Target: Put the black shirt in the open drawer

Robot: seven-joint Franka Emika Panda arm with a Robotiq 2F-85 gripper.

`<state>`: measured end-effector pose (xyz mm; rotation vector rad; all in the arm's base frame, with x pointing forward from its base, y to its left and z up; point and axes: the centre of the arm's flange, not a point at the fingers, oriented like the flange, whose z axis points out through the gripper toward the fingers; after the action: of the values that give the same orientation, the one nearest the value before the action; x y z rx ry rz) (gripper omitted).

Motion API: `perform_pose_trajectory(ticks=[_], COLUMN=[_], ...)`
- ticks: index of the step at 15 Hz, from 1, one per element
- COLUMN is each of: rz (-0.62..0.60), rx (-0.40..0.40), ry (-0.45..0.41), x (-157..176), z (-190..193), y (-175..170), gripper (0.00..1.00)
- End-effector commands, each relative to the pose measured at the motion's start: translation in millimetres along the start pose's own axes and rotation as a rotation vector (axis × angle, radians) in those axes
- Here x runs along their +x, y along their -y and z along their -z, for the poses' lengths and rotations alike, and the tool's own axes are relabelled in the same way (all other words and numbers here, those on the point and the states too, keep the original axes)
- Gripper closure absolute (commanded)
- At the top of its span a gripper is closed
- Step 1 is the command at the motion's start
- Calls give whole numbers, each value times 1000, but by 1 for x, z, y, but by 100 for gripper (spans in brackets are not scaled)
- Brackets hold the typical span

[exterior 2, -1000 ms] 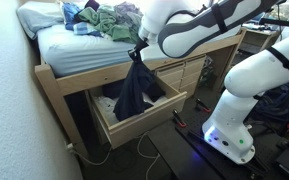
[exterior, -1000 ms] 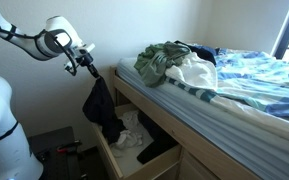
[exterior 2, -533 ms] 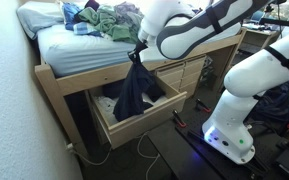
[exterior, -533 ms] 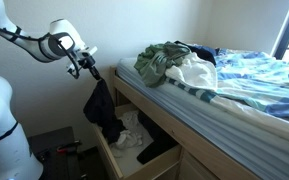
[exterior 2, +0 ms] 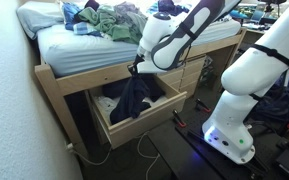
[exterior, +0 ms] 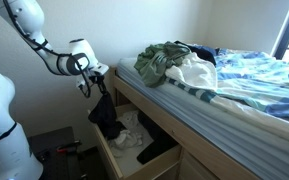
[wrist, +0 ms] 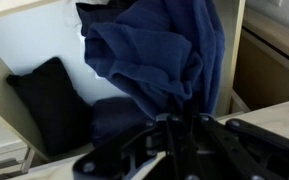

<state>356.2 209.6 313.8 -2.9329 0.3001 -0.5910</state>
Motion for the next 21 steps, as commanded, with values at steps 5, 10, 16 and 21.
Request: perform_pose_trajectory(ticks=[5,10,16,21], rz=[-25,-69,-137,-160], rx=[-20,-46,-93,-141], ry=[95,122,141,192], x=[0,0,22,37], z=[-79,-105,-131,-158], y=[-10,-12,-13,-11], gripper=[98,98,98,98])
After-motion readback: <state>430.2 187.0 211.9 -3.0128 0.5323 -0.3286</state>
